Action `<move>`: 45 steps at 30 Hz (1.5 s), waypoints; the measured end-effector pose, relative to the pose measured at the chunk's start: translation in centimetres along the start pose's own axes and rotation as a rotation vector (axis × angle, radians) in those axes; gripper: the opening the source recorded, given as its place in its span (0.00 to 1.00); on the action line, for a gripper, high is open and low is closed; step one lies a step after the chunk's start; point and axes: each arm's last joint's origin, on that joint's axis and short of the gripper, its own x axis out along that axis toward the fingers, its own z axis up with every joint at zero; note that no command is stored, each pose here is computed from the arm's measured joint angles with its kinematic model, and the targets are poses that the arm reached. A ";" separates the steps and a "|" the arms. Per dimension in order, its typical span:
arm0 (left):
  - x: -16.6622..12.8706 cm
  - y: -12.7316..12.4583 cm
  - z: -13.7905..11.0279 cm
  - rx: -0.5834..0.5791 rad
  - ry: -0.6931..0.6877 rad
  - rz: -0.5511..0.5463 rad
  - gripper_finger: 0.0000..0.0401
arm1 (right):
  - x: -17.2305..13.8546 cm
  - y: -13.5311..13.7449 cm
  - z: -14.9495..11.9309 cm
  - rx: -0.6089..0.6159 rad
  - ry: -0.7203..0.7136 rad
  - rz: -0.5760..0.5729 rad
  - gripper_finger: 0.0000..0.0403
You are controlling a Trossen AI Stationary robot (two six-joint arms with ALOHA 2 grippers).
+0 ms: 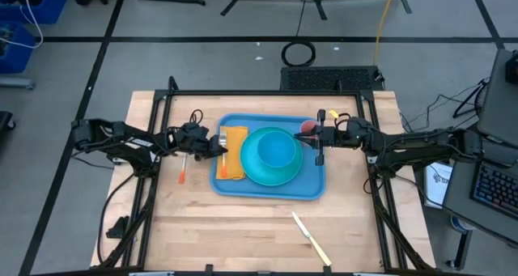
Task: Set up tray
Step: Put the orange fork on the yellow napkin on the blue serving tray, then put the orange spoon to the right of the orange fork on the yellow napkin on the blue serving tray
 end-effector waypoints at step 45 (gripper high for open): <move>-2.9 -3.3 -1.8 0.122 0.085 -0.223 0.45 | 0.0 0.0 -0.1 0.002 0.014 0.004 0.03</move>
